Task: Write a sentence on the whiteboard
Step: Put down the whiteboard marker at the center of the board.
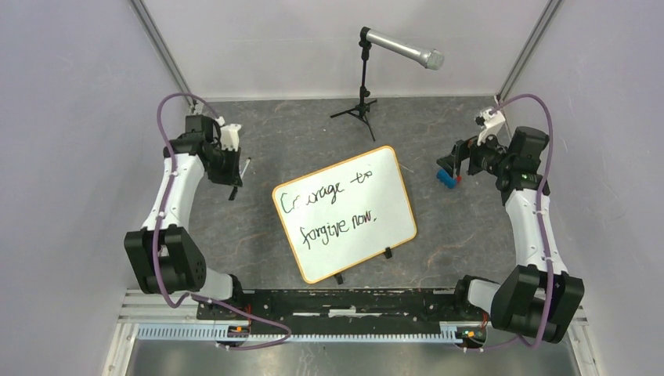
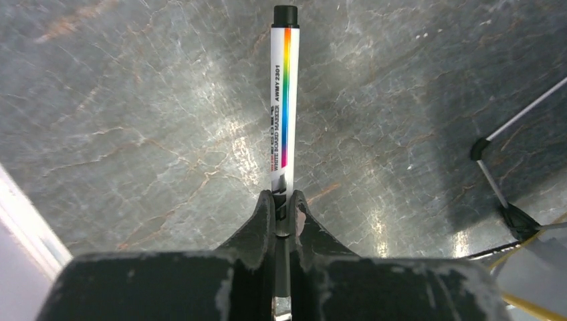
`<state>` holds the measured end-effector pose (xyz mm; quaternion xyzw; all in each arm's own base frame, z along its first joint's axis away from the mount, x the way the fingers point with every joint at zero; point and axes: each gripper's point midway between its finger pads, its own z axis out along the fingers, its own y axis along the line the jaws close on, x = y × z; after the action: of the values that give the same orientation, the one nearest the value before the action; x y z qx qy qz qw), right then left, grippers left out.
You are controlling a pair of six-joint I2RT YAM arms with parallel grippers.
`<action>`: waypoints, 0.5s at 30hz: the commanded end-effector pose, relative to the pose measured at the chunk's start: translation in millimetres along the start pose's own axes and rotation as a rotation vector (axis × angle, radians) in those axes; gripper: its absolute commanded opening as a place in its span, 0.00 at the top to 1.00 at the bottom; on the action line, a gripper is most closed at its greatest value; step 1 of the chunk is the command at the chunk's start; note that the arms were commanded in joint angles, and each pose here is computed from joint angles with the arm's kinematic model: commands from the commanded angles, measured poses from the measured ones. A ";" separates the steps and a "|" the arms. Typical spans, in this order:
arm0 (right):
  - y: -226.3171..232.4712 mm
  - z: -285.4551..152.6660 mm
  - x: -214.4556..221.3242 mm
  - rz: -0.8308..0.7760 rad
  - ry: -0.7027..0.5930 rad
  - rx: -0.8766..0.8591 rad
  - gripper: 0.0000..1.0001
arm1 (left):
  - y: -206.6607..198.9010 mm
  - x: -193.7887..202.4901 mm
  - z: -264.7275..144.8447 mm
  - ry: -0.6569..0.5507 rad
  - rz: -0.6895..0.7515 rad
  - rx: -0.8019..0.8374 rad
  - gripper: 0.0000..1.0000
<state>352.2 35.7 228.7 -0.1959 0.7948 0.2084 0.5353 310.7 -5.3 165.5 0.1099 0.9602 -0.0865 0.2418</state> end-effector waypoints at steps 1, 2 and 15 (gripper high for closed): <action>-9.6 -11.7 23.0 -0.106 0.043 0.057 0.02 | 9.5 -7.6 18.4 -0.103 -0.035 -0.044 0.95; -8.7 -12.5 26.9 -0.112 0.046 0.053 0.02 | 12.3 -1.5 27.1 -0.088 -0.034 -0.050 0.95; 0.2 -11.5 52.3 -0.103 0.101 0.003 0.02 | 26.1 34.7 93.8 0.077 -0.021 -0.022 0.93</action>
<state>326.2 24.7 180.4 -0.2293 0.8180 0.1758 0.4974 317.1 -0.1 74.0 0.0964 0.9726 -0.0826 0.1946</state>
